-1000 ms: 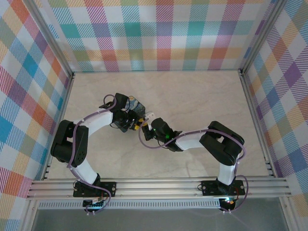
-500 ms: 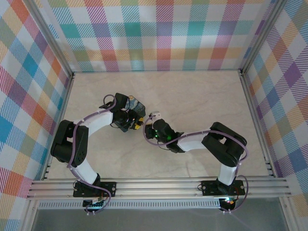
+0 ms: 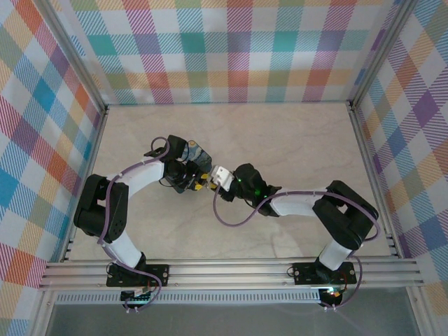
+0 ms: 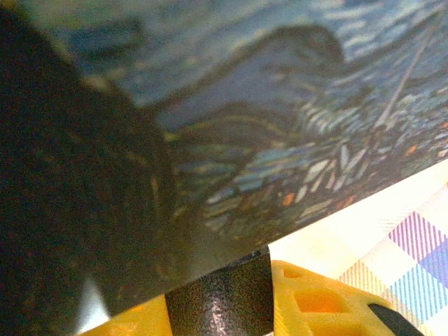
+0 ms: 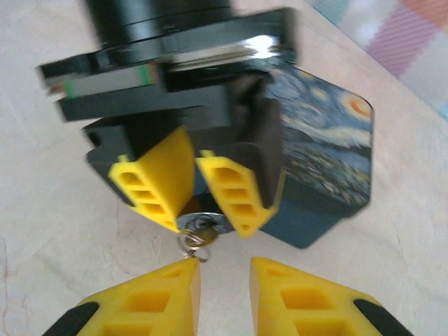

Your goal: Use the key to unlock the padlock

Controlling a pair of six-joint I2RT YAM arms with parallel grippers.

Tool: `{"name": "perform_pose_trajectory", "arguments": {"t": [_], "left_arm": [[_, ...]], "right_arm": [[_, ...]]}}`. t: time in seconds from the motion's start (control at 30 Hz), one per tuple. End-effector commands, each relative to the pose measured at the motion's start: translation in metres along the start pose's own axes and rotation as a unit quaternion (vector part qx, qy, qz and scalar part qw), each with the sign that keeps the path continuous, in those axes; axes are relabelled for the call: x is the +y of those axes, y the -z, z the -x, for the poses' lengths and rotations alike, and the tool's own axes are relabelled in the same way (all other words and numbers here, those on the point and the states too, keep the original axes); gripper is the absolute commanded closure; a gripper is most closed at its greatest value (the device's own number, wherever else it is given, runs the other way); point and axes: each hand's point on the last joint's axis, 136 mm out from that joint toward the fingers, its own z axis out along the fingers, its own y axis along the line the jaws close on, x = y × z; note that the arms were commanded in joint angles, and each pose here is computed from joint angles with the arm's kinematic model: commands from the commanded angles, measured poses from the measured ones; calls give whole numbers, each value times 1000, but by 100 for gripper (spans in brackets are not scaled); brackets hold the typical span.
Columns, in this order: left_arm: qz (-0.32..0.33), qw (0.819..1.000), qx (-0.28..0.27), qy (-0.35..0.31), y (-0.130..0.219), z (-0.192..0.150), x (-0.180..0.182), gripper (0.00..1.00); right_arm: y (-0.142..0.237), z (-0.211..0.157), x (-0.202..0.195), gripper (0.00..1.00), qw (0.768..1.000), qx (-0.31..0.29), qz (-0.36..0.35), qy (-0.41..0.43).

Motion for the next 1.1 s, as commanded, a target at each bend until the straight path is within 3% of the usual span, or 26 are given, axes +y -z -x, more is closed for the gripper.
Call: {"name": "perform_pose_trajectory", "arguments": {"t": [0.0, 0.23, 0.4, 0.87, 1.07], "left_arm": [[47, 997, 47, 47, -3, -14, 25, 93], [51, 996, 52, 45, -3, -14, 24, 93], [50, 996, 54, 46, -3, -14, 23, 93], [53, 996, 57, 45, -2, -15, 25, 93], [50, 996, 54, 47, 2, -13, 26, 93]], "right_arm": [[-7, 14, 12, 76, 988, -33, 30, 148], [-24, 11, 20, 77, 974, -38, 36, 221], [-33, 1, 22, 76, 970, -27, 40, 239], [-52, 6, -1, 76, 954, -45, -31, 293], [-50, -7, -3, 76, 954, -31, -14, 299]]}}
